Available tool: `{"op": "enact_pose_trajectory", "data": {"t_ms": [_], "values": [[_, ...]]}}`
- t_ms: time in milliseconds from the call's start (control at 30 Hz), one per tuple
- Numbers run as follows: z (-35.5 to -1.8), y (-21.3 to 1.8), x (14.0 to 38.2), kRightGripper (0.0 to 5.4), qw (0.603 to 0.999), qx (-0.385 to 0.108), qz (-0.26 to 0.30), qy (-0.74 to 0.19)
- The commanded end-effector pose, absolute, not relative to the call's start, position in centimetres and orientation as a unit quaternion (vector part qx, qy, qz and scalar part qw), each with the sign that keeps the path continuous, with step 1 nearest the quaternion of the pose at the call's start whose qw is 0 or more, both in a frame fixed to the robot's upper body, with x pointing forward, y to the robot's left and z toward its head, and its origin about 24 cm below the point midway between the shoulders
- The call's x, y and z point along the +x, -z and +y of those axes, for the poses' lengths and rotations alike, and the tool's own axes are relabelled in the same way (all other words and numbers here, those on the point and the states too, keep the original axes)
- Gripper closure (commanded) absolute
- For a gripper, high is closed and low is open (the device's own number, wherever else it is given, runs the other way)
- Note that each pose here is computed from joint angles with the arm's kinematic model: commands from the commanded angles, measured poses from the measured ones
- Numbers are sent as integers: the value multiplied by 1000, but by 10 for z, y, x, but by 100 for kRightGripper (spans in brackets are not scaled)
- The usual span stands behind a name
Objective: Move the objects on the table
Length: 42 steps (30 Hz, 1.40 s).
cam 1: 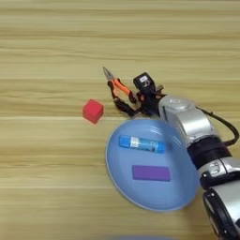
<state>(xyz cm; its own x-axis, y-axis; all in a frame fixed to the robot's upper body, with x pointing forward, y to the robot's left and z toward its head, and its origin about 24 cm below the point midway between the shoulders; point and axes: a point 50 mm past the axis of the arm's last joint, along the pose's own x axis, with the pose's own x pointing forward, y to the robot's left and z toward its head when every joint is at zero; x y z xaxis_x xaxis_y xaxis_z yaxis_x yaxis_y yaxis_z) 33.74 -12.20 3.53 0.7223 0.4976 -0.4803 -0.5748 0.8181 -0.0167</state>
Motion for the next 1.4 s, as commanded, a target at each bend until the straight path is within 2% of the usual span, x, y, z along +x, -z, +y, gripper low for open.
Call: {"op": "enact_pose_trajectory", "data": {"t_ms": [33, 333, 800, 1100, 1267, 1400], "values": [[-109, -80, 360, 4, 935, -105, 153, -304], [-107, -70, 366, 4, 931, -123, 172, -297], [-108, -54, 370, 185, 926, -125, 201, -294], [-110, -52, 370, 193, 926, -121, 205, -293], [-111, -67, 374, 194, 935, -110, 170, -292], [-111, -99, 373, 195, 940, -104, 112, -305]]}}
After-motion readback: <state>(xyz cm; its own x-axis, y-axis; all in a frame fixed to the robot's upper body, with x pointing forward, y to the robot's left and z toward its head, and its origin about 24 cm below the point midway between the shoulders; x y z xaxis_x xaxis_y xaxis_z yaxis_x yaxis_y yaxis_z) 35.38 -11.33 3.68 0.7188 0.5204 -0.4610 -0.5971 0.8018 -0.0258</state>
